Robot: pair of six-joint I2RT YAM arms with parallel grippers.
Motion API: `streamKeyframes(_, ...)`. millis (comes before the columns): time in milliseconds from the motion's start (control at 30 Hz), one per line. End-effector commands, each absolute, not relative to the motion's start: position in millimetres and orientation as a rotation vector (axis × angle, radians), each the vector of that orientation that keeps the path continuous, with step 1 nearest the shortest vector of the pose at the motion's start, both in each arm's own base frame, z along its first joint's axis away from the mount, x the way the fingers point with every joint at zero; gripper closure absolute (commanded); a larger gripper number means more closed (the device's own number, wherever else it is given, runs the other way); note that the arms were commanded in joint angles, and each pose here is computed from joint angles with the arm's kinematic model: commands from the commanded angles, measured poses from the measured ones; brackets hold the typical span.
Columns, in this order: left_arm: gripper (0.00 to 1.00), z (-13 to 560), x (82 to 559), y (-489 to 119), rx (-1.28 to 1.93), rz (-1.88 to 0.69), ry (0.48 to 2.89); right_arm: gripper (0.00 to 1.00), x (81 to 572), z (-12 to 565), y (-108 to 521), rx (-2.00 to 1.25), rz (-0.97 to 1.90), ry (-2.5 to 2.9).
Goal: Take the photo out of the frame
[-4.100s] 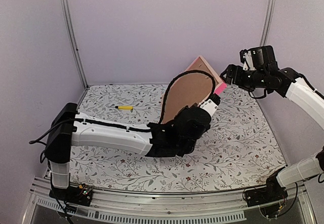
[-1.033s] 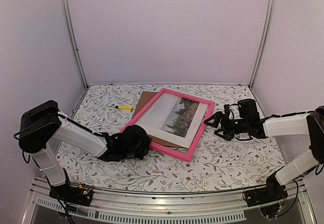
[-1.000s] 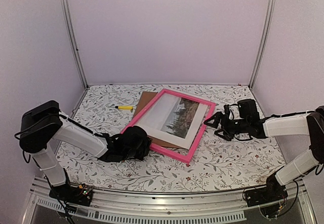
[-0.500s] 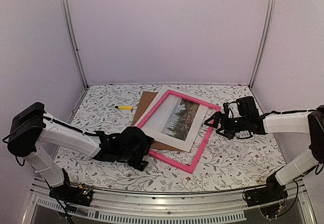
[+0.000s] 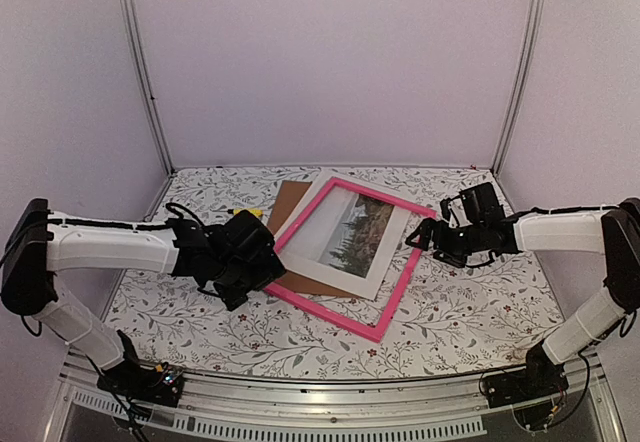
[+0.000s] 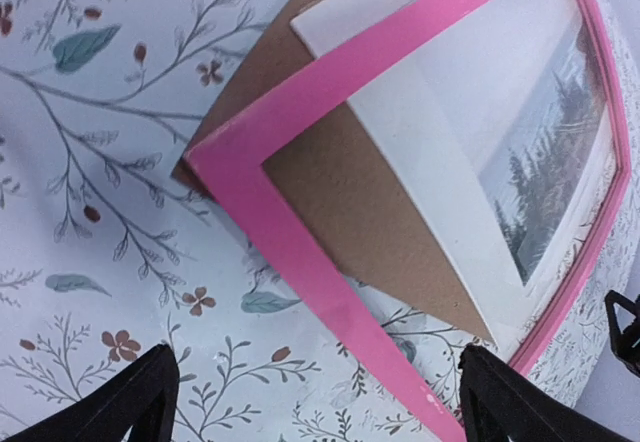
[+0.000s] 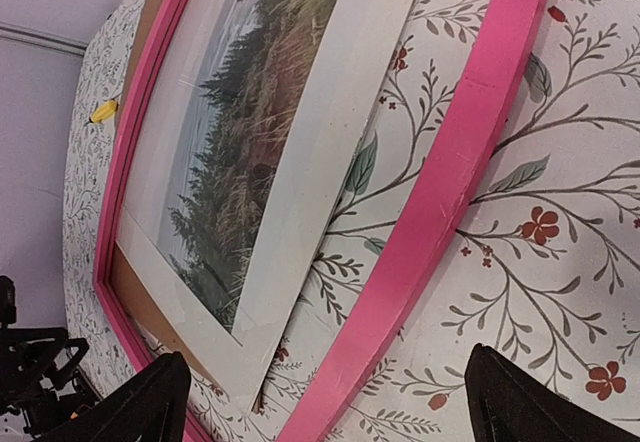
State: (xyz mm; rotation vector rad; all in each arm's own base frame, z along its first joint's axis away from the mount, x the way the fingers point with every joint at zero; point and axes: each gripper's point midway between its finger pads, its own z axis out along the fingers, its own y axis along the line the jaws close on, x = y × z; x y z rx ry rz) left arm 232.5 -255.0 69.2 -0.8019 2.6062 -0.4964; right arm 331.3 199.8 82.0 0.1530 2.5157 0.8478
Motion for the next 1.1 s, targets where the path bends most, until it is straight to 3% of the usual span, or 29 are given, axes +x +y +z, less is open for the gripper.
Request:
streamKeyframes(0, 0.00, 110.4, 271.8, -241.3, -0.338, -0.368, 2.578, 0.01, 339.6, 74.3, 186.1, 0.161, 0.710, 2.551)
streamKeyframes(267, 0.02, 143.2, 358.8, -267.7, 0.051, -0.345, 2.465, 0.04, 351.2, 66.0, 171.5, 0.184, 0.549, 2.575)
streamKeyframes(533, 0.08, 107.1, 426.9, -284.5, 0.233, -0.202, 2.458, 0.10, 358.7, 66.2, 175.1, 0.201, 0.521, 2.588)
streamKeyframes(1067, 0.40, 51.6, 469.1, -303.0, 0.425, -0.058, 2.512, 0.20, 363.2, 59.3, 194.1, 0.157, 0.476, 2.633)
